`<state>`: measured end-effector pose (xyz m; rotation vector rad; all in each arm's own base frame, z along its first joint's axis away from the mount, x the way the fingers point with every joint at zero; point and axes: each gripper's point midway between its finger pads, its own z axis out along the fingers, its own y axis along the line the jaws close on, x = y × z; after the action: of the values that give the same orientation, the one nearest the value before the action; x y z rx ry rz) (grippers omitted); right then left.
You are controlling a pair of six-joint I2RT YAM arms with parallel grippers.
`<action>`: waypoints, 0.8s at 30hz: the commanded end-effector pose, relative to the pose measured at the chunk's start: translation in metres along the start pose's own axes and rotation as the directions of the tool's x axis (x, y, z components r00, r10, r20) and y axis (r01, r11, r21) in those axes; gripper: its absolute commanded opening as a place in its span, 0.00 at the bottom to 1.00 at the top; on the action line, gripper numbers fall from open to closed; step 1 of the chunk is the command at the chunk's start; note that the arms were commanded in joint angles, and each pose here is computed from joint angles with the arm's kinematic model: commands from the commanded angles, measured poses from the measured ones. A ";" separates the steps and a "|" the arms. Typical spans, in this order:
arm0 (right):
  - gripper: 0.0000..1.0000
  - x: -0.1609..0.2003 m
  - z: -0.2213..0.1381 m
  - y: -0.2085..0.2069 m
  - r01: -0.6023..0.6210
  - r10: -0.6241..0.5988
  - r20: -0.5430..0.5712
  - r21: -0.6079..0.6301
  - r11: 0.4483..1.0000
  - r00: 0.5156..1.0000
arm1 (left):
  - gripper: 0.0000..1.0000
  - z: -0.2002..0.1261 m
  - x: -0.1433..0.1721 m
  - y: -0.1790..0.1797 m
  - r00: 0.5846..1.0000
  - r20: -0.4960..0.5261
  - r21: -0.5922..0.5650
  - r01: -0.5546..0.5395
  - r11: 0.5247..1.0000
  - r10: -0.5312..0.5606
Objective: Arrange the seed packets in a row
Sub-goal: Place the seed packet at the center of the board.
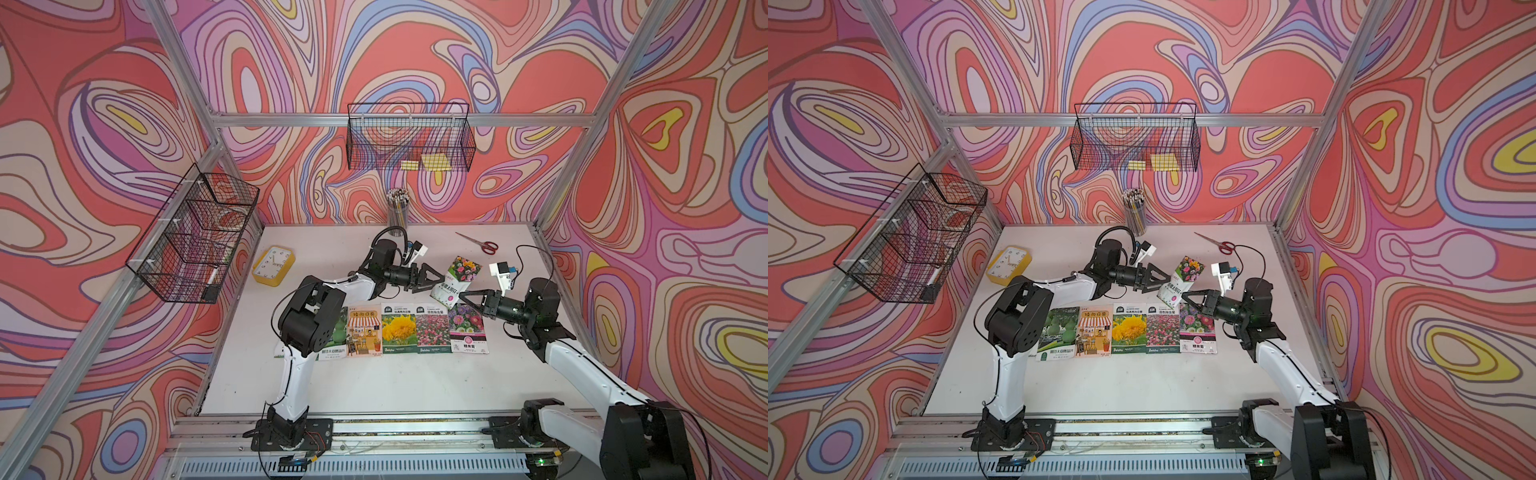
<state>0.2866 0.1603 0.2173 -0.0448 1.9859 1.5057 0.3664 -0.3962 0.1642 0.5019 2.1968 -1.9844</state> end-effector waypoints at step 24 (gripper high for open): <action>0.00 0.019 0.002 -0.058 -0.044 0.054 -0.043 0.202 0.978 0.998 | 0.10 0.006 0.015 -0.005 0.996 -0.091 -0.111 -0.014 0.994 0.004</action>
<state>0.2888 0.1509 0.1578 0.0639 2.1773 1.3803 0.3543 -0.4069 0.1649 0.5540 2.2964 -1.9497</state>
